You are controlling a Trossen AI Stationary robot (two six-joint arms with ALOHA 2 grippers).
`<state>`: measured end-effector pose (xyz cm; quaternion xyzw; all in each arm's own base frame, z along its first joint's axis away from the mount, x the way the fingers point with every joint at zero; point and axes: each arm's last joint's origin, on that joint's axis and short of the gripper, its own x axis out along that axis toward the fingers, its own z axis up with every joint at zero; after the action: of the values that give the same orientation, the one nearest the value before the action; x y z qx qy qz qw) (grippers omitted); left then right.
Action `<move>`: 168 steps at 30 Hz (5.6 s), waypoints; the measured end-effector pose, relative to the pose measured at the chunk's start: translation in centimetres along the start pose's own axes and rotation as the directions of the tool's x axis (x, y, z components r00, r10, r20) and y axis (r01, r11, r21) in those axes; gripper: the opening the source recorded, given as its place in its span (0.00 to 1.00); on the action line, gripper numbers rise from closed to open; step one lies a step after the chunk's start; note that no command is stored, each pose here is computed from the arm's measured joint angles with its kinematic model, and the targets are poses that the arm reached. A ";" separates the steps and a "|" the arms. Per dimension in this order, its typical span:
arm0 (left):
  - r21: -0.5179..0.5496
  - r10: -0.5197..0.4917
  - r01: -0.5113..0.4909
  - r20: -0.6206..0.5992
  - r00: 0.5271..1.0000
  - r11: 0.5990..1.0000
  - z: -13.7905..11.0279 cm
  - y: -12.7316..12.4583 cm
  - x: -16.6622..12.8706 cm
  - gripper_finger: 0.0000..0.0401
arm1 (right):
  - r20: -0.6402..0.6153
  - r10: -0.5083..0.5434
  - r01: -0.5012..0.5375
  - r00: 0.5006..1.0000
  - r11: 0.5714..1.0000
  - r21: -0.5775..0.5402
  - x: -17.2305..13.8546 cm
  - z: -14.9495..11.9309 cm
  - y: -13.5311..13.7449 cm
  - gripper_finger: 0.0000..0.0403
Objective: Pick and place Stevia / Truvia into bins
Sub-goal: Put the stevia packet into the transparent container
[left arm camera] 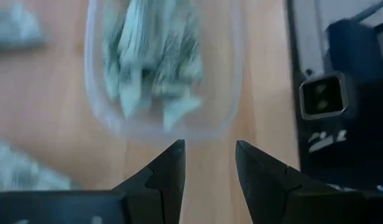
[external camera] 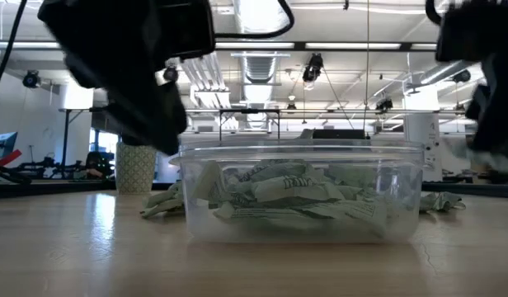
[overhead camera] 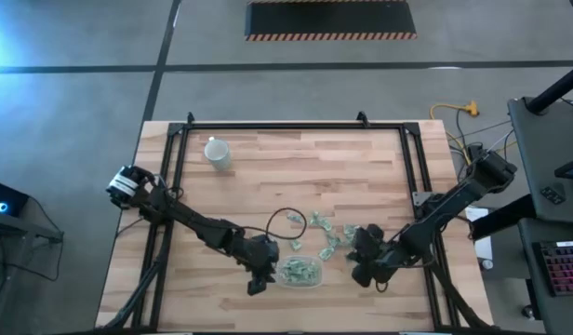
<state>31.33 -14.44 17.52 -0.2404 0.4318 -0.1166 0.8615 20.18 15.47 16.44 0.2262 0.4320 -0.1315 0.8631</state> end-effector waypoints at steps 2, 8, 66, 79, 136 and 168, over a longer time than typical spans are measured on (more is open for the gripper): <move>-0.014 0.026 -0.027 -0.046 0.999 1.000 -0.4 0.2 -0.1 0.31 | 0.033 0.033 -0.030 0.999 0.995 -0.098 -0.6 0.8 1.1 0.03; -0.020 0.060 -0.061 -0.080 0.995 0.998 -0.7 0.5 -0.5 0.31 | 0.204 0.117 -0.057 0.972 0.959 -0.279 -1.6 3.1 3.2 0.03; -0.057 0.520 -0.519 -0.003 0.854 0.853 -1.5 2.4 -3.0 0.31 | 0.062 0.156 -0.119 0.986 0.912 -0.394 2.8 8.3 6.3 0.26; -0.045 0.556 -0.556 -0.014 0.831 0.830 -2.3 3.2 -2.4 0.31 | 0.041 0.129 -0.102 0.991 0.911 -0.399 2.4 8.2 6.0 0.18; 0.076 0.092 -0.135 0.412 0.907 0.988 0.7 0.0 -6.5 0.00 | -0.098 -0.322 0.297 0.942 0.932 -0.211 -1.3 4.2 -0.2 0.15; 0.131 -0.018 0.002 0.122 0.992 0.991 2.0 -0.4 1.8 0.15 | -0.012 -0.276 0.275 0.961 0.961 -0.038 -1.8 1.4 -5.4 0.20</move>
<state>33.99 -14.92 17.52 -0.1926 0.3681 -0.1340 0.8997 17.79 10.12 17.18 0.1496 0.4687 -0.2407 0.8367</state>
